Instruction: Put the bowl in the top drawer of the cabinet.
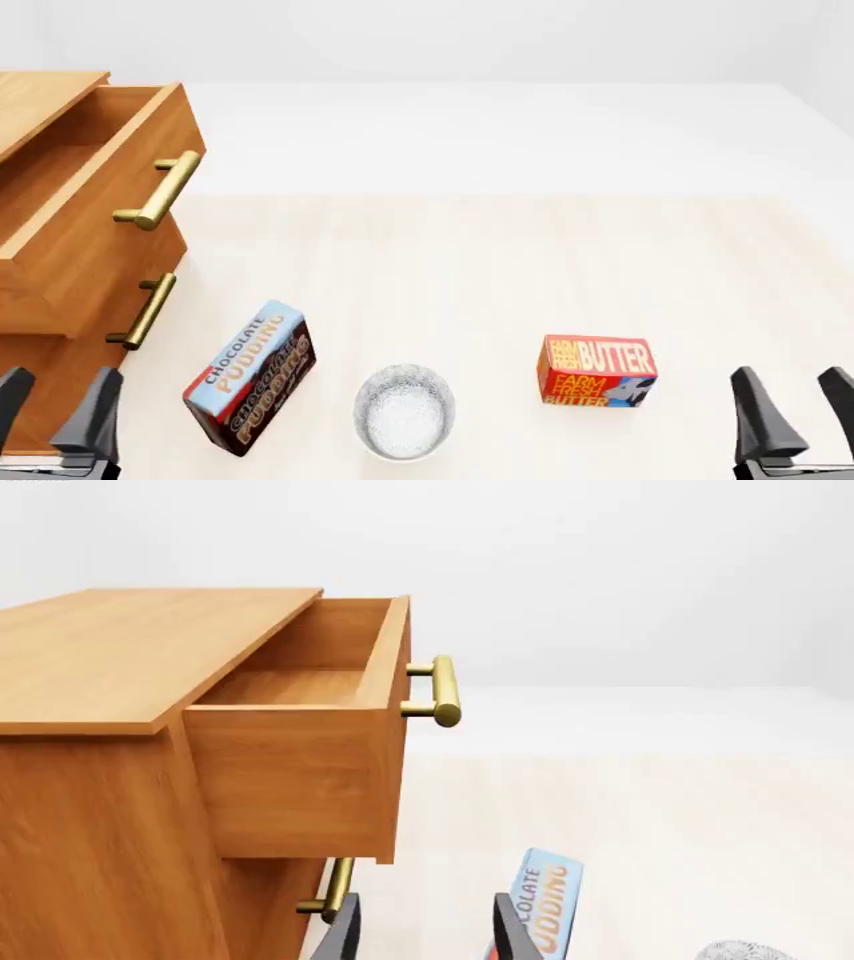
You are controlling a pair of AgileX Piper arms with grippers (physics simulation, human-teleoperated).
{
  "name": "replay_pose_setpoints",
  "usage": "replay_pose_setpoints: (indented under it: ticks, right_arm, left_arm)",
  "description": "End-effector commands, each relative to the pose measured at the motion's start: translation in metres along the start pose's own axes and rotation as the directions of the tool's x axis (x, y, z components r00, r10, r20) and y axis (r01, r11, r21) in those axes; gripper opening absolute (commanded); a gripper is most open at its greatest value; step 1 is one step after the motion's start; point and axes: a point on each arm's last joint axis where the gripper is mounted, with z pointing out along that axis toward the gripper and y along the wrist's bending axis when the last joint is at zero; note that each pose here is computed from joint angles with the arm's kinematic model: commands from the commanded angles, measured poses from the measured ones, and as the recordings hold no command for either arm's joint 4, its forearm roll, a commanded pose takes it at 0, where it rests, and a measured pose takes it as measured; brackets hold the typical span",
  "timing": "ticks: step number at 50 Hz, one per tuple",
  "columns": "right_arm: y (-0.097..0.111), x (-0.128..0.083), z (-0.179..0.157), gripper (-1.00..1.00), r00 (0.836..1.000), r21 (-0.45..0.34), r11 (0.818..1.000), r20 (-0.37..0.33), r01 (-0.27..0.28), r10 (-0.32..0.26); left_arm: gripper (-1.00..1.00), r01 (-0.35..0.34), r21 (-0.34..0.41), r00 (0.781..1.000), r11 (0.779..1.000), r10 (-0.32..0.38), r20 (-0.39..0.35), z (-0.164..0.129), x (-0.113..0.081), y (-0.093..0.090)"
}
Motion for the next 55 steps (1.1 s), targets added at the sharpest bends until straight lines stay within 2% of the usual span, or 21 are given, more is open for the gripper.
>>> replay_pose_setpoints:
  ticks: [1,23,46,49,51,53,55]
  right_arm:
    - [0.000,0.000,0.001,1.00,1.000,-0.001,1.000,-0.004,-0.013,0.013]
    - [0.000,0.000,0.001,1.00,1.000,-0.001,1.000,-0.004,-0.014,0.014]
    - [0.000,0.000,0.001,1.00,1.000,-0.002,1.000,-0.004,-0.014,0.014]
    - [0.000,0.000,0.001,1.00,1.000,-0.002,1.000,-0.004,-0.014,0.014]
    - [0.000,0.000,0.001,1.00,1.000,-0.002,1.000,-0.004,-0.013,0.013]
    - [0.000,0.000,0.001,1.00,1.000,-0.002,1.000,-0.004,-0.014,0.014]
    - [0.000,0.000,0.001,1.00,1.000,-0.002,1.000,-0.004,-0.014,0.014]
  left_arm:
    - [1.00,-0.007,-0.001,1.000,1.000,0.007,0.002,0.000,-0.001,0.000]
    - [1.00,-0.027,0.009,0.999,1.000,0.026,0.022,-0.001,-0.008,-0.001]
    - [1.00,-0.056,0.032,0.993,0.998,0.052,0.109,-0.008,-0.052,-0.002]
    - [1.00,-0.021,0.026,0.993,0.999,0.017,0.118,-0.010,-0.060,-0.001]
    - [1.00,-0.042,0.029,0.988,0.999,0.037,0.152,-0.013,-0.071,-0.001]
    - [1.00,-0.022,0.026,0.987,0.999,0.018,0.158,-0.015,-0.077,-0.001]
    - [1.00,-0.039,0.030,0.985,0.999,0.033,0.167,-0.016,-0.081,-0.001]
